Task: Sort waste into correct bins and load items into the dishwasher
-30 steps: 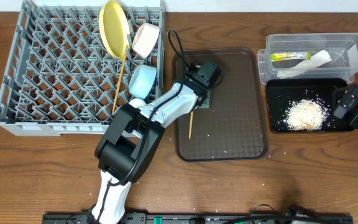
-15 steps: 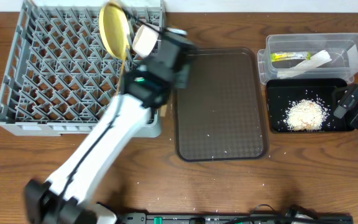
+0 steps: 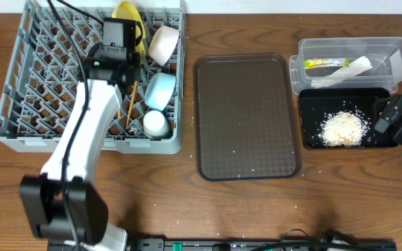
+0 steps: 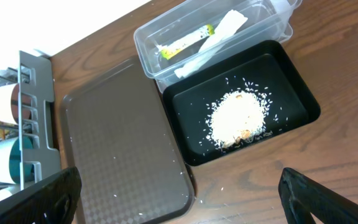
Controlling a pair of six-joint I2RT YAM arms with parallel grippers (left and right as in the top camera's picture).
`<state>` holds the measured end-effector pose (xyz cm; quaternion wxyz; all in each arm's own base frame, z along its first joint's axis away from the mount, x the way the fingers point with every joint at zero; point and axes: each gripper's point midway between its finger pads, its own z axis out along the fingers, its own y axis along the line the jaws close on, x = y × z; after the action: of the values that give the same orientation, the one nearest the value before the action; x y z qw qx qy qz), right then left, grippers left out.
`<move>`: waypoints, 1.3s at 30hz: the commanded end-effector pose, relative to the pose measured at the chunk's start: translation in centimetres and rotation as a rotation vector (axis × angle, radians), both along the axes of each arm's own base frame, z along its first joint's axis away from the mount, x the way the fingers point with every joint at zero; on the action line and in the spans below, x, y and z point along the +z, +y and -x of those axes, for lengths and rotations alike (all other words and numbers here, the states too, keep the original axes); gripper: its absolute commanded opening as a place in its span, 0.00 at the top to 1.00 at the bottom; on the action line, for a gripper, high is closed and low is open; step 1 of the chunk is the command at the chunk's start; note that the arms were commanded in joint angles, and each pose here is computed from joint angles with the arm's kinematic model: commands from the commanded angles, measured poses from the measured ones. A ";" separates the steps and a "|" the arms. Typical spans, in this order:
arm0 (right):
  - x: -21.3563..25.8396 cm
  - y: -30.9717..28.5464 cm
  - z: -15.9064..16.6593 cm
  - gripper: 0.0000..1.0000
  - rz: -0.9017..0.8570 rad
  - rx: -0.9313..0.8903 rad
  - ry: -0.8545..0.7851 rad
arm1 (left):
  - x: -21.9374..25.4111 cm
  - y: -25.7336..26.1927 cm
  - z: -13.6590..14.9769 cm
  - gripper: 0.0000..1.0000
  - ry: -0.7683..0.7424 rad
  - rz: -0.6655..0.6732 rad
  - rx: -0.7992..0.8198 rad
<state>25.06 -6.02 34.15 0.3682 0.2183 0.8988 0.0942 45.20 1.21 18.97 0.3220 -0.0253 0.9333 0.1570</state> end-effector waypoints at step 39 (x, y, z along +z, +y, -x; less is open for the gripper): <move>0.3 -0.1 0.0 0.01 -0.007 -0.009 -0.007 | 10.6 -4.2 13.8 0.17 -0.093 0.497 0.049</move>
<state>25.08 -6.03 34.13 0.3677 0.2183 0.8990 0.0943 34.07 -2.03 29.00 0.3627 -0.0965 0.9267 -0.0209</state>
